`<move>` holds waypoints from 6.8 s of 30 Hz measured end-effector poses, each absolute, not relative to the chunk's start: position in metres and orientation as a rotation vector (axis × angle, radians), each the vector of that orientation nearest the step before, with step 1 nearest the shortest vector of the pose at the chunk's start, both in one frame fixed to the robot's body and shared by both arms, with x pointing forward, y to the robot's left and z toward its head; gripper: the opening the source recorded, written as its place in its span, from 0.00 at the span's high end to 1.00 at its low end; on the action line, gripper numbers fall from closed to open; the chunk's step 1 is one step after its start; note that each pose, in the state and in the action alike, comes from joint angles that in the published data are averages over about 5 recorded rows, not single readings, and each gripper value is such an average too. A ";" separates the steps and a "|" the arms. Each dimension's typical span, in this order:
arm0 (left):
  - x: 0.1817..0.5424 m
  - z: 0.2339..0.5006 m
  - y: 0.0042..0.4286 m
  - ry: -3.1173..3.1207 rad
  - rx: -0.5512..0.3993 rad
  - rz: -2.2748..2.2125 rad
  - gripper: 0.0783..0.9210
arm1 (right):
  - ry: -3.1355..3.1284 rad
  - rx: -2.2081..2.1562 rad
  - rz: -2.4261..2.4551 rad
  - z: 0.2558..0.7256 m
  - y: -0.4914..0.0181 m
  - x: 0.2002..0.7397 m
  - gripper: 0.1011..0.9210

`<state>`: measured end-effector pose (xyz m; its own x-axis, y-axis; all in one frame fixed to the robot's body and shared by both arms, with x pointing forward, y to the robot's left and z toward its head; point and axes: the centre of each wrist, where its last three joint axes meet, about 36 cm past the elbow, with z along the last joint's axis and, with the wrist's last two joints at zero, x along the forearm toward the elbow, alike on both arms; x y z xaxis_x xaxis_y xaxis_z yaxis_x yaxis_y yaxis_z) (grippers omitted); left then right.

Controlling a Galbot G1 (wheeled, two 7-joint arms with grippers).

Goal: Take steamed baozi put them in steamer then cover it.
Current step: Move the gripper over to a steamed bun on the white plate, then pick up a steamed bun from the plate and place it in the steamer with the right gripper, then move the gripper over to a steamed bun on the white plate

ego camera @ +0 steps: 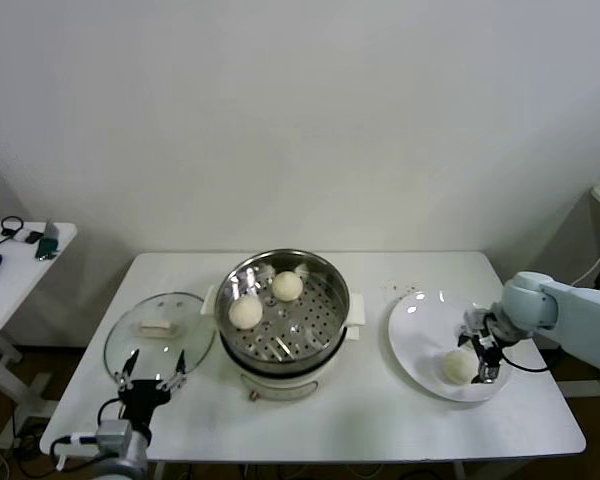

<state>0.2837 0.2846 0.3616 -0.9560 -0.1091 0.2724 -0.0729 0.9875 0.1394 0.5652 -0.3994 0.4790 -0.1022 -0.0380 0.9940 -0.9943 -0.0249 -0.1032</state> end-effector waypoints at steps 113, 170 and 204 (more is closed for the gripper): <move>0.279 0.372 0.296 -2.871 0.170 -0.224 0.12 | -0.180 2.144 2.467 0.601 0.007 0.551 0.24; 0.291 0.349 0.285 -2.831 0.121 -0.198 0.12 | -1.339 1.135 1.307 0.537 -0.456 0.618 0.12; 0.290 0.346 0.287 -2.819 0.123 -0.214 0.12 | -1.324 1.081 1.270 0.465 -0.451 0.636 0.32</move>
<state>0.2905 0.2868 0.3456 -0.9482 -0.1079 0.2989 -0.0616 0.9851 0.1604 0.6360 -0.4510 0.4654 -0.1358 0.0223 0.9905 -0.9887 0.0614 -0.1369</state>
